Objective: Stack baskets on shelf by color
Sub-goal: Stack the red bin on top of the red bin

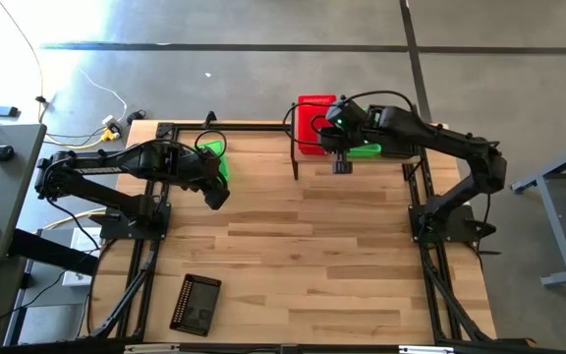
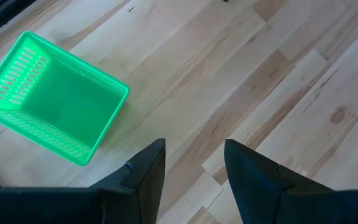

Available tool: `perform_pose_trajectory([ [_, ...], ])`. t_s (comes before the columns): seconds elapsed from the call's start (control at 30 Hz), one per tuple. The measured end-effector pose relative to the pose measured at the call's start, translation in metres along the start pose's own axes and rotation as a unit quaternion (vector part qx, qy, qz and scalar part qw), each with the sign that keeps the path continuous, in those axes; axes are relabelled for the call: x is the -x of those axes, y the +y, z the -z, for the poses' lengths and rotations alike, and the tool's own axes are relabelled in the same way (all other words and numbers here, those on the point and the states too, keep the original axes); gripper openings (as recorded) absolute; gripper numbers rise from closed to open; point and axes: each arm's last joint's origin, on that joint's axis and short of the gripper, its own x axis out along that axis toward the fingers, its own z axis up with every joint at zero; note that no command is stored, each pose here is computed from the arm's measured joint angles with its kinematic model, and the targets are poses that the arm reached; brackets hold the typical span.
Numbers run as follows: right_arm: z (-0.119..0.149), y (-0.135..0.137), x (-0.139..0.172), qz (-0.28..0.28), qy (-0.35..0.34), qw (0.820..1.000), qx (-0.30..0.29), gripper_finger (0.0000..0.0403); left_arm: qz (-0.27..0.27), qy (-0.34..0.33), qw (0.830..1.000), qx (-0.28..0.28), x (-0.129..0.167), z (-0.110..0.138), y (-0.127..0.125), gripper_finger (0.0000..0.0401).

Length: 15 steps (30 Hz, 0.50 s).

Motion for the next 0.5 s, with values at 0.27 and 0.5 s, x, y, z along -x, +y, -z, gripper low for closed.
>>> perform_pose_trajectory([
  [0.27, -0.001, 0.0, -0.012, -0.004, 0.014, 1.0, -0.016, 0.0, 0.0, 0.0, 1.0, -0.001, 0.0, 0.0, 0.0, 0.0154],
  [0.5, -0.001, 0.0, -0.014, -0.005, 0.016, 0.999, -0.027, 0.0, 0.0, 0.0, 1.0, -0.005, 0.0, 0.0, 0.0, 0.0154],
])
